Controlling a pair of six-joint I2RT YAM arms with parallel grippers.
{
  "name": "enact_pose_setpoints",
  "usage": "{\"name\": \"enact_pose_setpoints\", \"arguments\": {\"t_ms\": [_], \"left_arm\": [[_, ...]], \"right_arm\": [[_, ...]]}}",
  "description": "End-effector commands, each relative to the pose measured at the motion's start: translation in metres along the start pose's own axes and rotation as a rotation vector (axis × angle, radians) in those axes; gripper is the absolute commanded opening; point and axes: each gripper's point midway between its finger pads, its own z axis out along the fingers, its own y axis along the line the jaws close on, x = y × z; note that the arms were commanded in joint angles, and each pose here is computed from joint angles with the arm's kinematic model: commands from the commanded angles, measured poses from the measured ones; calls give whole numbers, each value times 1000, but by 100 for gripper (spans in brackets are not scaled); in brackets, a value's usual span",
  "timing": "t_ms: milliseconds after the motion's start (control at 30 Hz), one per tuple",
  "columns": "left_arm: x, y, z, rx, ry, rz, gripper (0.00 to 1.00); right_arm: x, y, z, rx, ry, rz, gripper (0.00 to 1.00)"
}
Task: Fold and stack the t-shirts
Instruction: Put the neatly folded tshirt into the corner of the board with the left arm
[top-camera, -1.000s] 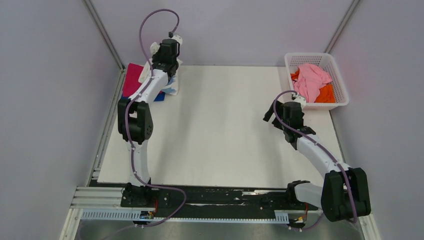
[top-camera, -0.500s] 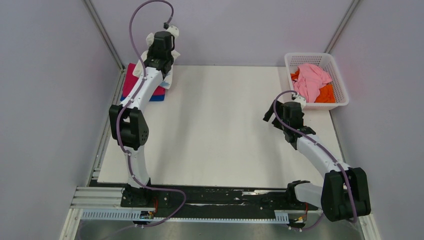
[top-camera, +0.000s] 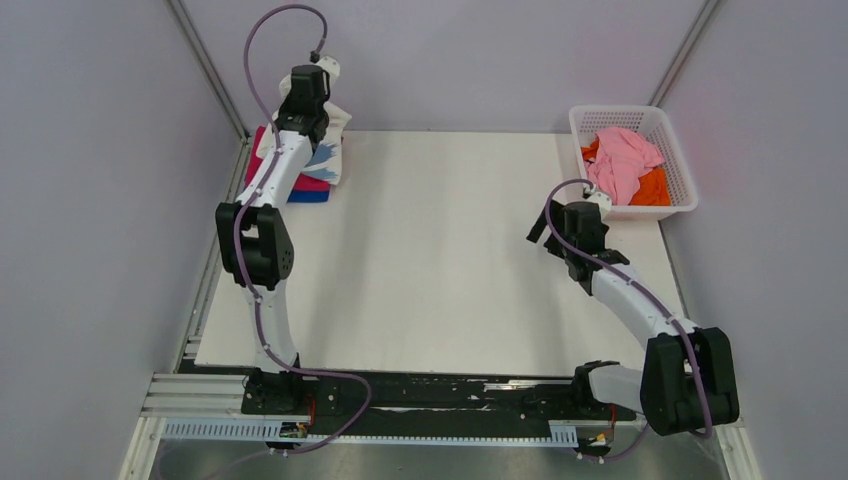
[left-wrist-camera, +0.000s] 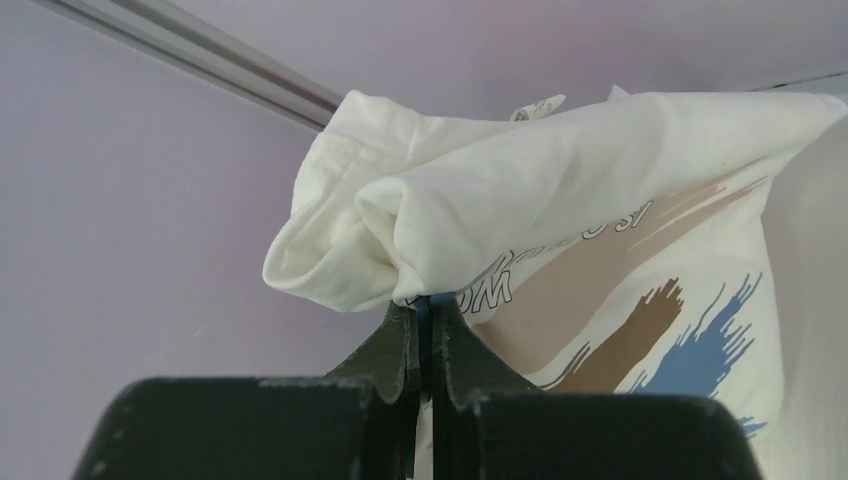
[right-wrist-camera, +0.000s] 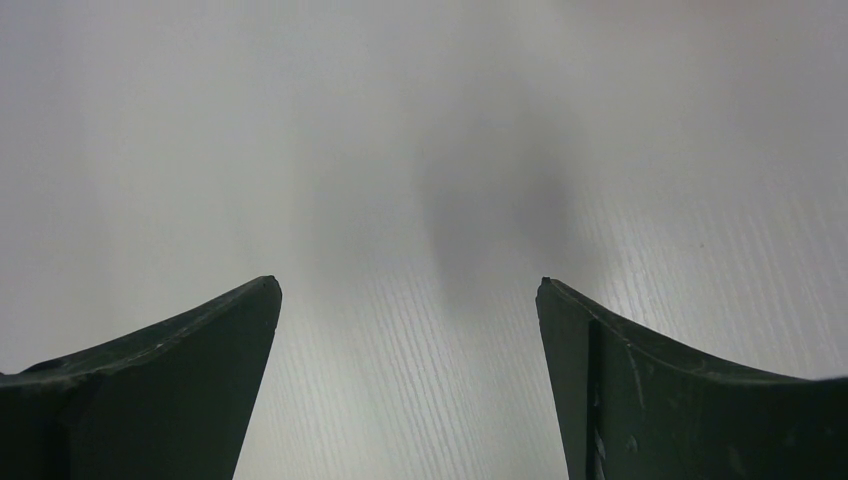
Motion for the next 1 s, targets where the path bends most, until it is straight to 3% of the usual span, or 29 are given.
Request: {"name": "enact_pose_setpoints", "arguments": {"t_ms": [0, 333, 633, 933, 967], "left_arm": [[3, 11, 30, 23, -19, -27, 0], [35, 1, 95, 85, 31, 51, 0], [94, 21, 137, 29, 106, 39, 0], [116, 27, 167, -37, 95, -11, 12], [116, 33, 168, -67, 94, -29, 18]], "right_arm": [[-18, -7, 2, 69, -38, -22, 100], [-13, -28, 4, 188, -3, -73, 100], [-19, -49, -2, 326, 22, -130, 100], [-18, -60, -9, 390, 44, -143, 100], [-19, -59, -9, 389, 41, -142, 100]]}}
